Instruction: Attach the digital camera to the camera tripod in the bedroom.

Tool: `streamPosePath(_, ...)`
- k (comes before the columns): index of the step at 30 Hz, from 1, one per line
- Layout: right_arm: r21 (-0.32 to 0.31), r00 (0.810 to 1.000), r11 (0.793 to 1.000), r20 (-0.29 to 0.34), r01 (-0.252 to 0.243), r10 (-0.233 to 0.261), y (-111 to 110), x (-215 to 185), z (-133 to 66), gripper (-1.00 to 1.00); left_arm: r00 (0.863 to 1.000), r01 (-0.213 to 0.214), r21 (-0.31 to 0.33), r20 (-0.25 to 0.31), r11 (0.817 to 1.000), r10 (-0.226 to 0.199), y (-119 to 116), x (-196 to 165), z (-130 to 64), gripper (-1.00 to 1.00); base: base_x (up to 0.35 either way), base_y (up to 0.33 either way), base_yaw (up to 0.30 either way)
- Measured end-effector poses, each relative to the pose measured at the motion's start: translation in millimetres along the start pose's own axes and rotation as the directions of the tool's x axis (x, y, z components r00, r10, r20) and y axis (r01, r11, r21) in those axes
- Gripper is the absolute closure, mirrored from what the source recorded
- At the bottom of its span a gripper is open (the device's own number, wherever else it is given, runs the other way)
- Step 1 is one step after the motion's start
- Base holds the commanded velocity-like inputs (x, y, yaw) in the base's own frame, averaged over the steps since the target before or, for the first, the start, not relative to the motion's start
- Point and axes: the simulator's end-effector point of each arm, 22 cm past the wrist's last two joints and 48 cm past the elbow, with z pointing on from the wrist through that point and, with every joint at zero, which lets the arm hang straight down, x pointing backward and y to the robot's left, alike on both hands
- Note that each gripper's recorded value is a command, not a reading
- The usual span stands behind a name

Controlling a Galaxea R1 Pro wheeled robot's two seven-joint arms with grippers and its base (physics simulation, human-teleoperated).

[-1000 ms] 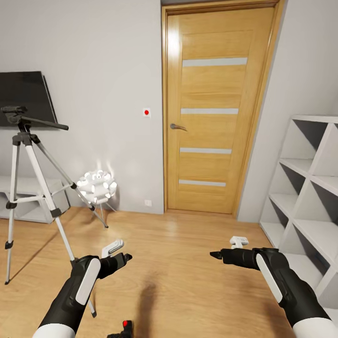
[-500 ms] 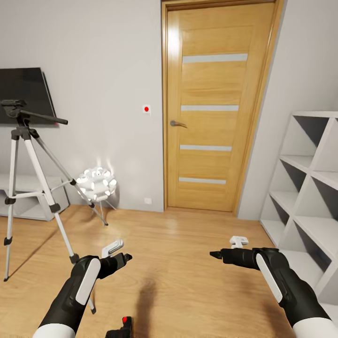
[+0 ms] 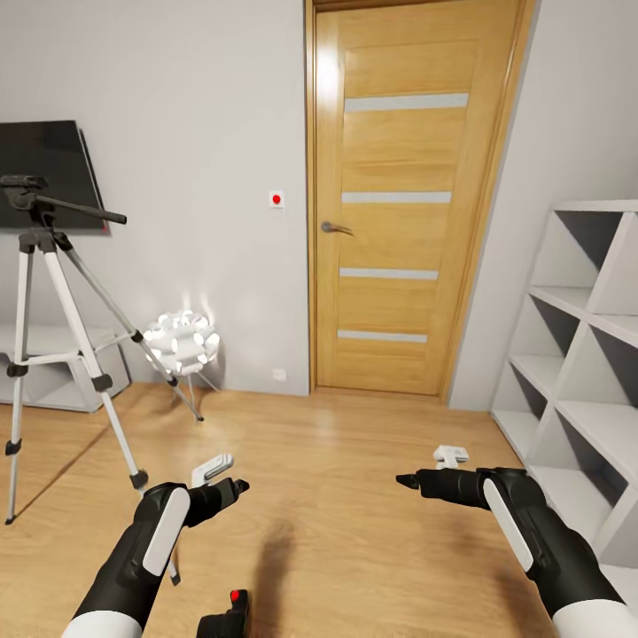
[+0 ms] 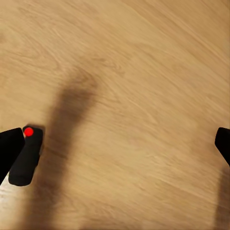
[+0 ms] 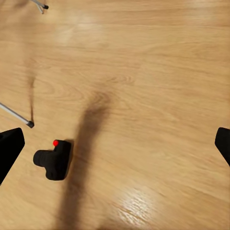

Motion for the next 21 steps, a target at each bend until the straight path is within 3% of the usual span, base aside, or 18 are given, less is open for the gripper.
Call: streamPosePath(21, -0.003, 1.0, 1.0, 0.008, 0.004, -0.004, -13.6, 34.2, 21.2, -1.0, 1.0, 0.001, 0.005, 0.002, 1.0, -0.001, 20.5, 30.0, 27.7, -1.0, 0.0, 0.0, 0.0)
